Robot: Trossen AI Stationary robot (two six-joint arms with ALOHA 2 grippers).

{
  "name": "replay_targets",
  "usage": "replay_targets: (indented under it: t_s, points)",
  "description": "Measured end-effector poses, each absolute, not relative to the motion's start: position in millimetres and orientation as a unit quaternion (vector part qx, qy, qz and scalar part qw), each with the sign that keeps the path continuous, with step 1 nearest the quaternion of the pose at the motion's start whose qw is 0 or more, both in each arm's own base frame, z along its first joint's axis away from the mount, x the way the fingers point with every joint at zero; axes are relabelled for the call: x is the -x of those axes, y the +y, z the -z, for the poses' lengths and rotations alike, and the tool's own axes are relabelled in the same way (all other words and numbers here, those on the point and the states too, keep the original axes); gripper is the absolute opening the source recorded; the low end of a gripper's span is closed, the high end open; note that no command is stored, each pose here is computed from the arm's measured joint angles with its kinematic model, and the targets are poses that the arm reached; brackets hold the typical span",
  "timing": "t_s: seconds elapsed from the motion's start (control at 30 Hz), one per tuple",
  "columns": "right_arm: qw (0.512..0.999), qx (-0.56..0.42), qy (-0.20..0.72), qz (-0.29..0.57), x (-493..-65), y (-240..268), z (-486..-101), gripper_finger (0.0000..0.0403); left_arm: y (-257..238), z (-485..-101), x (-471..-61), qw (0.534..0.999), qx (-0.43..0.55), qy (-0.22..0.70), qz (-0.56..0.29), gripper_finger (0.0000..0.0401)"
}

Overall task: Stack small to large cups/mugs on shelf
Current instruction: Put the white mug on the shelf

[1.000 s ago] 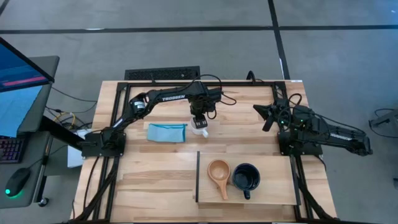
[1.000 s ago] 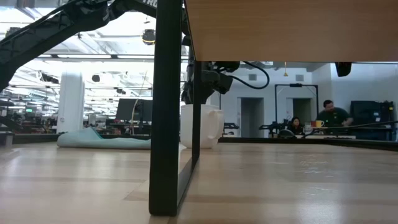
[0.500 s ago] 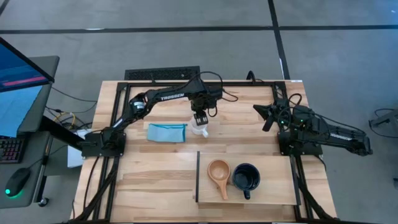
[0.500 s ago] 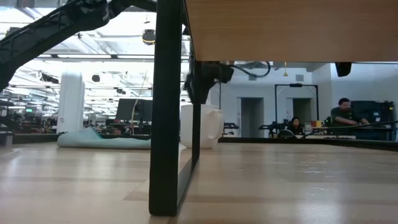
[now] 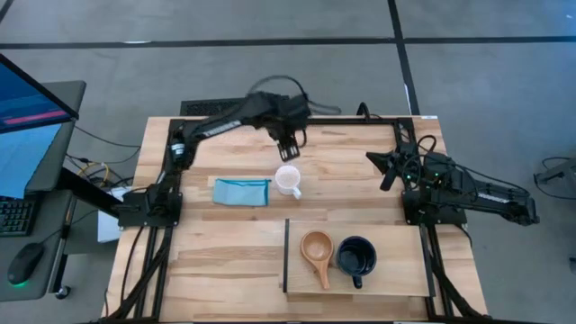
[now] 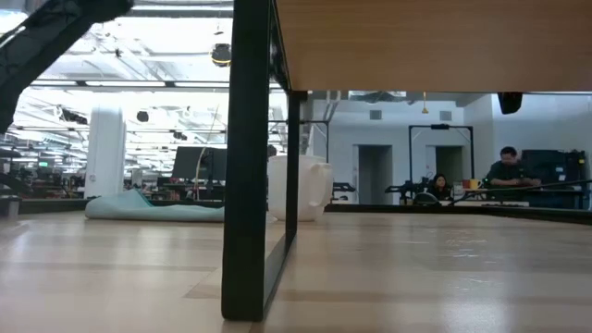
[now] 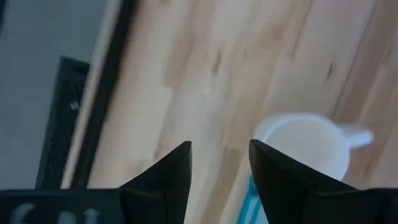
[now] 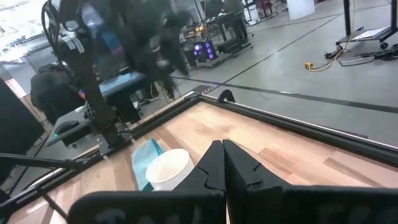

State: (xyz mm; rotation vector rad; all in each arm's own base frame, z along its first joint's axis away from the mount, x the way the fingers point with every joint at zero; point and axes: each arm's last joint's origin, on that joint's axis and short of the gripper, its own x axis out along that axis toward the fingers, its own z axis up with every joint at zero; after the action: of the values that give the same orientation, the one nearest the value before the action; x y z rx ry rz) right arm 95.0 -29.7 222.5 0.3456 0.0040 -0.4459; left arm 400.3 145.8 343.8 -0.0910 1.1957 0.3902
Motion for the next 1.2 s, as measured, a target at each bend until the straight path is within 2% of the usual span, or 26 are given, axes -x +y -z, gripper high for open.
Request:
replay_targets:
  t_s: [0.17, 0.33, 0.5, 0.63, 0.77, 0.97, 1.2]
  points:
    - [0.961, -0.171, 0.003, 0.217, -95, -30, -222, 0.0011, 146, -394, -376, 0.861, 0.049, 0.468, -0.194, 0.0153]
    - [0.962, -0.168, 0.005, 0.217, -95, -30, -222, 0.0011, 137, -427, -354, 0.895, 0.047, 0.404, -0.185, 0.0153]
    - [0.962, -0.163, 0.009, 0.217, -95, -30, -222, 0.0011, 128, -440, -331, 0.916, 0.053, 0.353, -0.182, 0.0153]
    - [0.962, -0.163, 0.015, 0.218, -95, -29, -220, 0.0011, 119, -435, -302, 0.926, 0.068, 0.312, -0.201, 0.0153]
    - [0.963, -0.163, 0.018, 0.215, -95, -29, -220, 0.0011, 107, -416, -266, 0.943, 0.089, 0.23, -0.225, 0.0153]
    - [0.969, -0.166, 0.017, 0.182, -96, -28, -221, 0.001, 77, -382, -208, 0.97, 0.108, 0.103, -0.192, 0.0153]
    - [0.97, -0.156, 0.045, 0.183, -110, -31, -244, 0.0009, 57, -351, -167, 0.979, 0.103, 0.046, -0.171, 0.0153]
